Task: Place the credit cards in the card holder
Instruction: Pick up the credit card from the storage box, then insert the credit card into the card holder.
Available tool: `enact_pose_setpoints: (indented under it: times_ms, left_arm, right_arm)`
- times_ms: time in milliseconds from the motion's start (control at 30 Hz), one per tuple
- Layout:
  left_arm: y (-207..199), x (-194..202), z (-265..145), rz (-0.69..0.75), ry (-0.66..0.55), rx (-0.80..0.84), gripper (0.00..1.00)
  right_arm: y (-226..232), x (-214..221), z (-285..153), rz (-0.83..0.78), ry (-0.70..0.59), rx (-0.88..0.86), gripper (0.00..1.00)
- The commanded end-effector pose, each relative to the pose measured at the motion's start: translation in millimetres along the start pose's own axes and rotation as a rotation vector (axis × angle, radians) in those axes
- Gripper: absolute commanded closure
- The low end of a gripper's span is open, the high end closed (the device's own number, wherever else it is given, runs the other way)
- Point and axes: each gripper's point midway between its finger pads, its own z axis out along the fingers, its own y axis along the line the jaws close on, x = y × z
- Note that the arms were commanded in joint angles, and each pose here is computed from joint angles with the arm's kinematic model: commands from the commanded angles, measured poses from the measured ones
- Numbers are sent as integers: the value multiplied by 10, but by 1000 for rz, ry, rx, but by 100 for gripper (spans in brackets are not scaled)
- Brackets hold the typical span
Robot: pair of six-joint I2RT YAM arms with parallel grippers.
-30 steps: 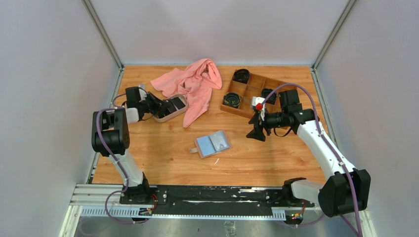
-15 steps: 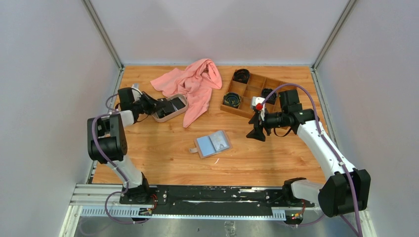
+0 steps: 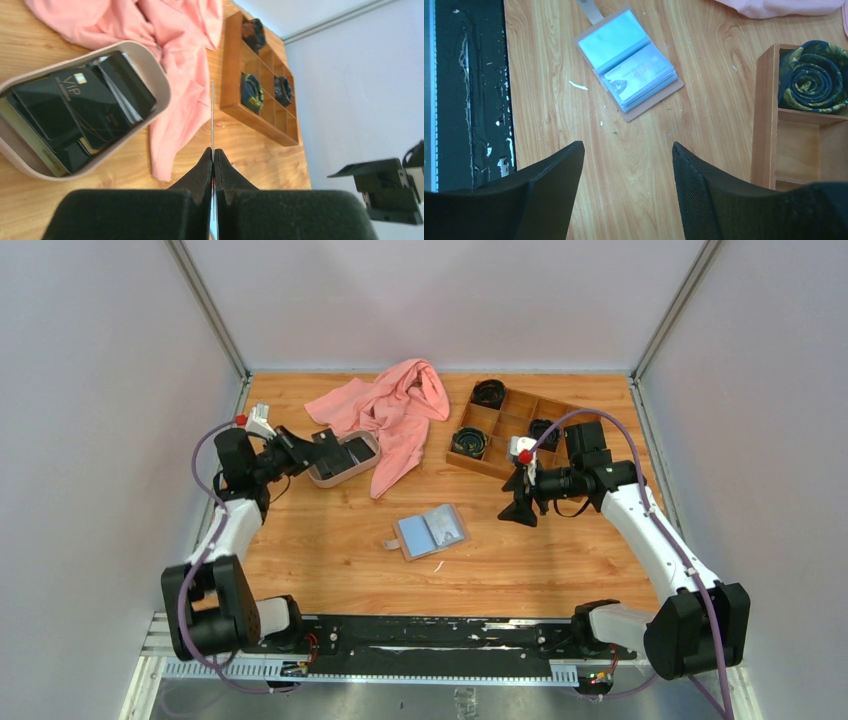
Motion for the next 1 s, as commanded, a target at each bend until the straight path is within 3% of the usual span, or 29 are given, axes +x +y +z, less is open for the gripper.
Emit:
enact_pose_setpoints:
  times_ms: [0, 267, 433, 733, 967]
  left_arm:
    - [-432, 126, -288, 74, -4, 123, 100]
    - [-1455, 617, -588, 238, 17, 371, 100]
    - [-1861, 1056, -677, 300, 29, 473, 100]
    - [-2090, 1721, -726, 370, 60, 518, 100]
    - [-2156, 1857, -674, 389, 52, 520, 100]
  right_arm:
    - [137, 1, -6, 10, -39, -51, 31]
    - [418, -99, 36, 44, -163, -177, 33]
    - [577, -149, 32, 43, -230, -235, 27]
    - [689, -243, 29, 112, -293, -313, 24]
    - [768, -262, 72, 128, -298, -357, 23]
